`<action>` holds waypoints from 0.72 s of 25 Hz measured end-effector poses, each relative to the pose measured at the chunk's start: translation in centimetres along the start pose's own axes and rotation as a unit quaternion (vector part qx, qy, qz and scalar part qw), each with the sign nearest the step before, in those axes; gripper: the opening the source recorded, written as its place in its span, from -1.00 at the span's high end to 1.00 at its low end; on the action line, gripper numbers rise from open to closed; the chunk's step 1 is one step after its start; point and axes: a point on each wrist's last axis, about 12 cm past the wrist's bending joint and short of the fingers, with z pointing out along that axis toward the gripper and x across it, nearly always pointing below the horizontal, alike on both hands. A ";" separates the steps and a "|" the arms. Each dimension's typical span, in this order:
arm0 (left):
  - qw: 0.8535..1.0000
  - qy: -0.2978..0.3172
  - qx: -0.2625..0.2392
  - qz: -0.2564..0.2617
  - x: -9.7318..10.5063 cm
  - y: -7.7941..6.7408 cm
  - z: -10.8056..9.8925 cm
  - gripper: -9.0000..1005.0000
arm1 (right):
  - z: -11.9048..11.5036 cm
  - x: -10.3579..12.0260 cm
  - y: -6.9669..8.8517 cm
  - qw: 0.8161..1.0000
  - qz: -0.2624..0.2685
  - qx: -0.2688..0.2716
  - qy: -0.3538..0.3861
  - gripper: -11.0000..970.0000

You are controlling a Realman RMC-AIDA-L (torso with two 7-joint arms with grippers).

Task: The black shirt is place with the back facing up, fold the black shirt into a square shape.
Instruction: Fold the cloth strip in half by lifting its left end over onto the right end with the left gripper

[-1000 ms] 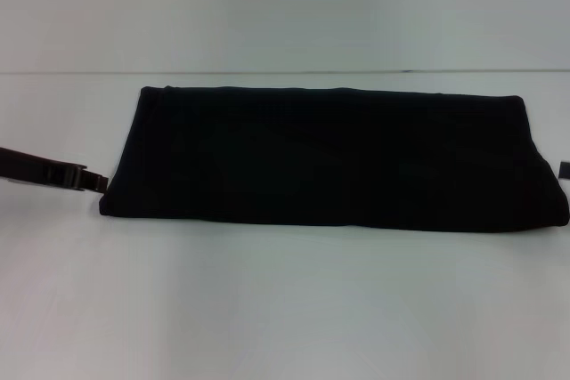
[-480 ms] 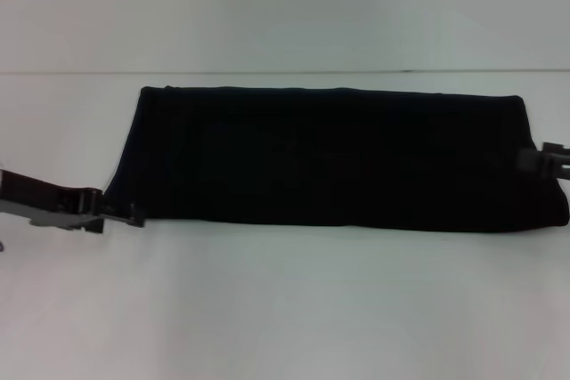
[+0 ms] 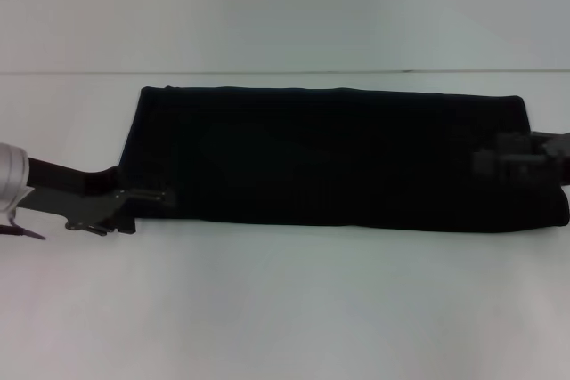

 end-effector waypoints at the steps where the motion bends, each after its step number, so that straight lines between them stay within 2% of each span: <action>1: 1.000 0.000 0.002 -0.012 0.1 0.1 0.2 -0.76 | 0.2 -0.2 0.2 1.000 -0.014 -0.008 0.007 -0.89; 8: 0.994 -0.023 0.025 -0.105 0.9 1.5 0.9 -0.76 | 1.9 -0.9 2.0 0.989 -0.113 -0.081 0.056 -0.89; 13: 0.985 -0.040 0.051 -0.159 1.1 2.1 0.8 -0.76 | 2.3 -1.7 2.3 0.985 -0.129 -0.095 0.061 -0.89; 18: 0.976 -0.053 0.057 -0.204 1.4 3.0 0.4 -0.76 | 2.4 -2.0 2.4 0.984 -0.138 -0.095 0.057 -0.89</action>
